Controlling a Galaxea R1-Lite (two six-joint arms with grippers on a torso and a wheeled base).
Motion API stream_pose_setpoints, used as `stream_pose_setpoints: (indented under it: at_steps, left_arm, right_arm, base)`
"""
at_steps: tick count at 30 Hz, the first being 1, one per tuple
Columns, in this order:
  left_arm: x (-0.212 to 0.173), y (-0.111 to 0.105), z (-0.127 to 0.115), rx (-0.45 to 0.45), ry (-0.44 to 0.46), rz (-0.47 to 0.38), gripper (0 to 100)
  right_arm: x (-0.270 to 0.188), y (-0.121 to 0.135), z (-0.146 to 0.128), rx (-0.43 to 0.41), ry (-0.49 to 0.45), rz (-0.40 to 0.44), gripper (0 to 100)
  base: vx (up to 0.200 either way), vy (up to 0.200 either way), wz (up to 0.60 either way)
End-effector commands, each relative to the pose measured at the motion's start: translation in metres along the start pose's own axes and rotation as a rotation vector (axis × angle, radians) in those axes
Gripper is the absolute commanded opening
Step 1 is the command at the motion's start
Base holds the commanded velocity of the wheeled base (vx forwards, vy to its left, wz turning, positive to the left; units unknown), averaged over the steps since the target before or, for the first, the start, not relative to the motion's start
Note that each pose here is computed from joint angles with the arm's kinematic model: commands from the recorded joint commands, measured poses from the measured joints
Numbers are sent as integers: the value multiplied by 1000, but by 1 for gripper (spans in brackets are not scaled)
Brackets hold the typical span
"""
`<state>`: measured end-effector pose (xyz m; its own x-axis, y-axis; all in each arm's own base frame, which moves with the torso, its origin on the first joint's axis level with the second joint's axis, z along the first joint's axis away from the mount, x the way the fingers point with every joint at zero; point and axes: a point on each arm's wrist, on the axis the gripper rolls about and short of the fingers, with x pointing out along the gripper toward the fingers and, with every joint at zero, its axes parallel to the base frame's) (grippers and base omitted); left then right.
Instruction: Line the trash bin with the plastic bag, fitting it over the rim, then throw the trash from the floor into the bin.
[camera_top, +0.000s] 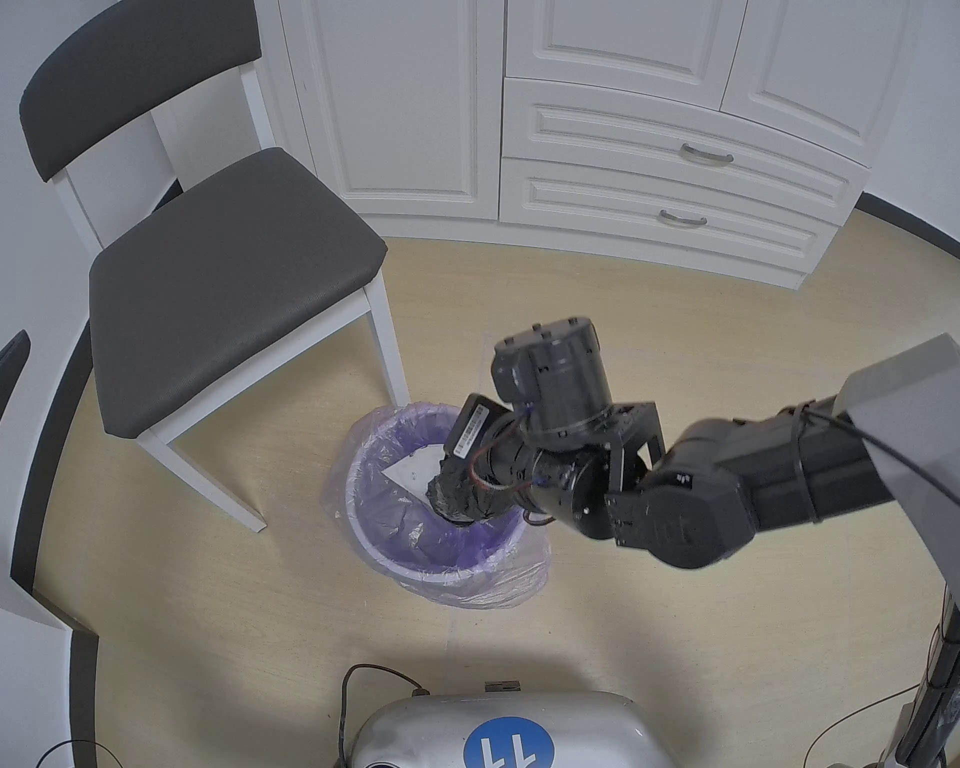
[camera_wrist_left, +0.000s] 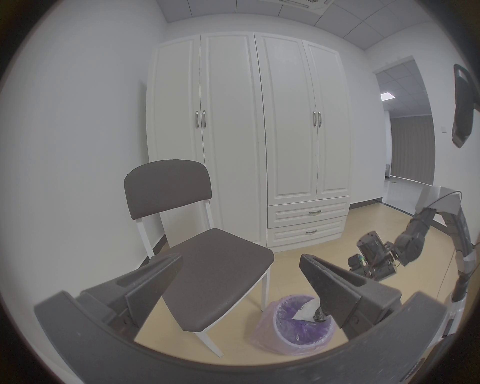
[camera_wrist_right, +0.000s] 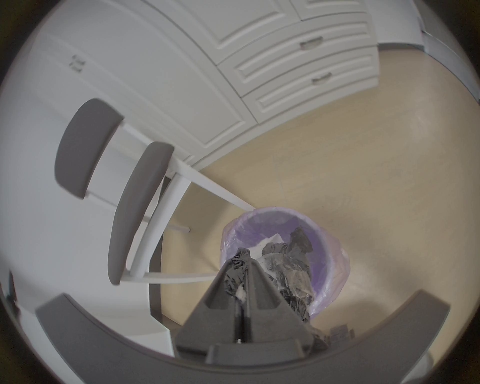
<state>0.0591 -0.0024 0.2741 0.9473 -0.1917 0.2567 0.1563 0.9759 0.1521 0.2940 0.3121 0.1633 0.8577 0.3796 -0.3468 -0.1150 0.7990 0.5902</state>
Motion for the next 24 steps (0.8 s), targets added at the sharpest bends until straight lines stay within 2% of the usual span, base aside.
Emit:
stream_pose_setpoints:
  at_steps: [1,7,18,24]
  left_arm:
    - [-1,0,-2,0,5,-3,100]
    - [-1,0,-1,1,2,-2,100]
    - [-1,0,0,0,-1,-2,100]
    - [-1,0,-1,1,1,-2,100]
  right_arm:
    - [8,18,28,144,-18,-25,0]
    - [21,16,19,164,1,-45,0]
    - [44,8,-5,146,36,-82,0]
    - [64,-6,-12,141,41,-122,0]
  base:
    - [0,0,0]
    - [0,0,0]
    - [0,0,0]
    - [0,0,0]
